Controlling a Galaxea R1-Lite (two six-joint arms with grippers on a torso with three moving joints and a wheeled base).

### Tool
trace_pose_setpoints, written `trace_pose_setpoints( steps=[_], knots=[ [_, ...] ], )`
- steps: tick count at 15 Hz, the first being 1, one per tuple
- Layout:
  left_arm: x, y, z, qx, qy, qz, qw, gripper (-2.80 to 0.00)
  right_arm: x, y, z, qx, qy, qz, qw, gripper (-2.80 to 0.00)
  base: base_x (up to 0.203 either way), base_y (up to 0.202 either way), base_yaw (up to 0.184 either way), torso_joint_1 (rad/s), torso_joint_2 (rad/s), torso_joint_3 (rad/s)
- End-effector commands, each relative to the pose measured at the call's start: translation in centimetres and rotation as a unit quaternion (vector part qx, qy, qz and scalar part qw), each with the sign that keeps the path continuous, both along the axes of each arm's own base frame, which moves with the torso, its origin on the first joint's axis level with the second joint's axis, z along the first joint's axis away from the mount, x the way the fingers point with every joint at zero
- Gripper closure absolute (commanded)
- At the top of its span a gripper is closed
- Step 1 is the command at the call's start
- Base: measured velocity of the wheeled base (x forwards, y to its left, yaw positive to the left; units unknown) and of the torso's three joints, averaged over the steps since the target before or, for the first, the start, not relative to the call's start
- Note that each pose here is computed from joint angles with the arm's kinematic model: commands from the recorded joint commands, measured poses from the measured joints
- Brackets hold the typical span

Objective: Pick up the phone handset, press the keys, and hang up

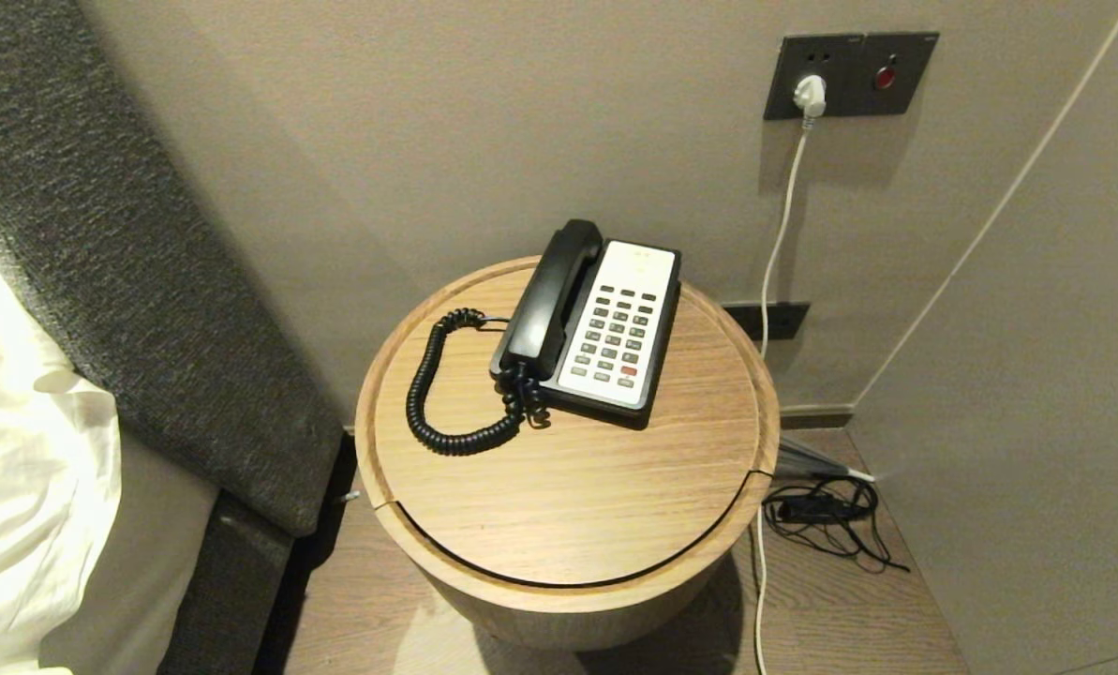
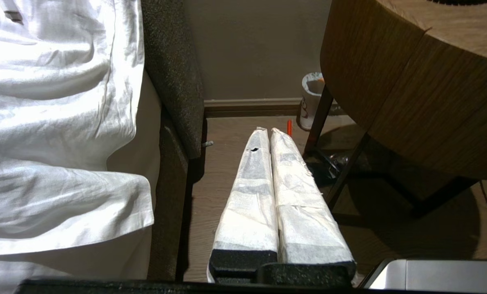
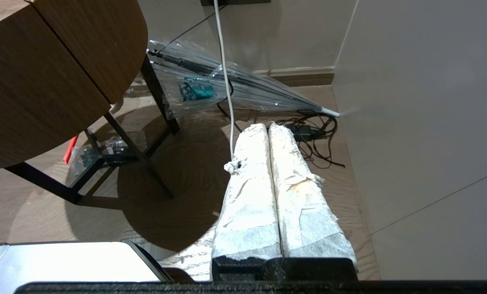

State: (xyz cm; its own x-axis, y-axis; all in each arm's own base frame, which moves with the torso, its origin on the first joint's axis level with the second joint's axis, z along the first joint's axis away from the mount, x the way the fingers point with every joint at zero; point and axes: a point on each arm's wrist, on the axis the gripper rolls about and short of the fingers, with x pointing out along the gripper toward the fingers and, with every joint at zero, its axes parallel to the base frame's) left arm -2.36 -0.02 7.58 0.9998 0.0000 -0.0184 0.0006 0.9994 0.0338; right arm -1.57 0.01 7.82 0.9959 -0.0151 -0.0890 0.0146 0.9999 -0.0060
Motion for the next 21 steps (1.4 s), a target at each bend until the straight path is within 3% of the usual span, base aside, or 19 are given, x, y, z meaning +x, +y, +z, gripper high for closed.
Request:
trace_pose_setpoints(
  steps=[1, 21],
  knots=[
    [0.02, 0.0, -0.04, -0.002, 0.0, 0.001, 1.0, 0.0, 0.02, 0.0, -0.01, 0.0, 0.001, 0.0, 1.0, 0.0, 0.0, 0.0, 0.0, 0.0, 0.0, 0.0],
    [0.02, 0.0, -0.03, -0.003, -0.001, 0.001, 1.0, 0.0, 0.03, 0.0, -0.01, -0.001, 0.002, 0.0, 1.0, 0.0, 0.0, 0.0, 0.0, 0.0, 0.0, 0.0]
  ],
)
